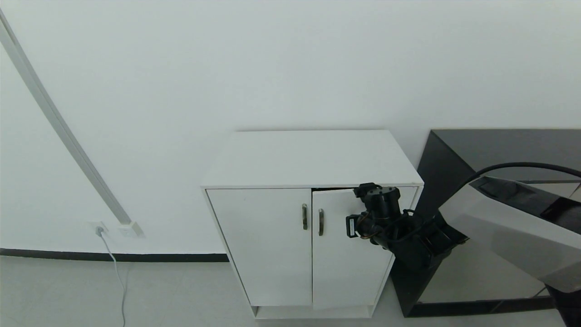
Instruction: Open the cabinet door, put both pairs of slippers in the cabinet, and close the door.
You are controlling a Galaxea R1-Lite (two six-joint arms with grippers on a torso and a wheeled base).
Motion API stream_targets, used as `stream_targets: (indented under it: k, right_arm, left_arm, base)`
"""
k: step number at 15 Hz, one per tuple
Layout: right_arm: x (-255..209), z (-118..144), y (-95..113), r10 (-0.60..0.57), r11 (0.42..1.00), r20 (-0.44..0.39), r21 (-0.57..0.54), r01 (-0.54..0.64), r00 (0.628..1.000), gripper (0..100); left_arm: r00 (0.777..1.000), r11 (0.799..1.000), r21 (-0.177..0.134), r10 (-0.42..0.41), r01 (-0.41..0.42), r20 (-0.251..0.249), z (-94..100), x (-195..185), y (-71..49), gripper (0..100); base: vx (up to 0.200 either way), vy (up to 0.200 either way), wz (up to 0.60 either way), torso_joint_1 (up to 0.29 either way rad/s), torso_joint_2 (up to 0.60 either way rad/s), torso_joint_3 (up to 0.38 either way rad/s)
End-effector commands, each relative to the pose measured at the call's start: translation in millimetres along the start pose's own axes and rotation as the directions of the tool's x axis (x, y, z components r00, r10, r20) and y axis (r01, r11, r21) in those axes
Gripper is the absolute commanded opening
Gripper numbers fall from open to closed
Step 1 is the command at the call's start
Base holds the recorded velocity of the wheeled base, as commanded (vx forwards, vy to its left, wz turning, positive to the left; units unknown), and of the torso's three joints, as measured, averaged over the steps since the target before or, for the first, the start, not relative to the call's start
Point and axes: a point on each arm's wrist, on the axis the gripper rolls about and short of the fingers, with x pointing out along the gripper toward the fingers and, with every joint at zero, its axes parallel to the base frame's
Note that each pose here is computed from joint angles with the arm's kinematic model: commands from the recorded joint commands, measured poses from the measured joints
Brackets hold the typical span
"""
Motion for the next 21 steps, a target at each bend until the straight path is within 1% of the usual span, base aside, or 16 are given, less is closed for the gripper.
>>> stream_targets:
  k: [1,10,15,21]
  right_arm:
    - [3,-1,0,0.000,1.000,0.003,0.001,0.000,1.000,0]
    - [9,1,1,0.000,1.000,0.013,0.003,0.000,1.000,0]
    - [13,-3,-1,-0.005,1.000,0.006,0.004,0.005,1.000,0]
    - [16,0,0,-0.004,1.000,0.020,0.005,0.004,1.000,0]
  left_arm:
    - [1.000,1.000,0.000,0.000,0.000,-0.001,0.0,0,0.0,0]
    - [1.000,1.000,0.000,0.000,0.000,-0.001,0.0,0,0.0,0]
    - [1.000,1.000,0.000,0.000,0.000,-0.001,0.0,0,0.0,0]
    - [1.000,1.000,0.000,0.000,0.000,-0.001,0.0,0,0.0,0]
  base:
    - [0.000,0.000,0.00,0.000,0.00,0.000]
    - [0.000,0.000,0.00,0.000,0.00,0.000]
    - [0.000,0.000,0.00,0.000,0.00,0.000]
    - [0.000,0.000,0.00,0.000,0.00,0.000]
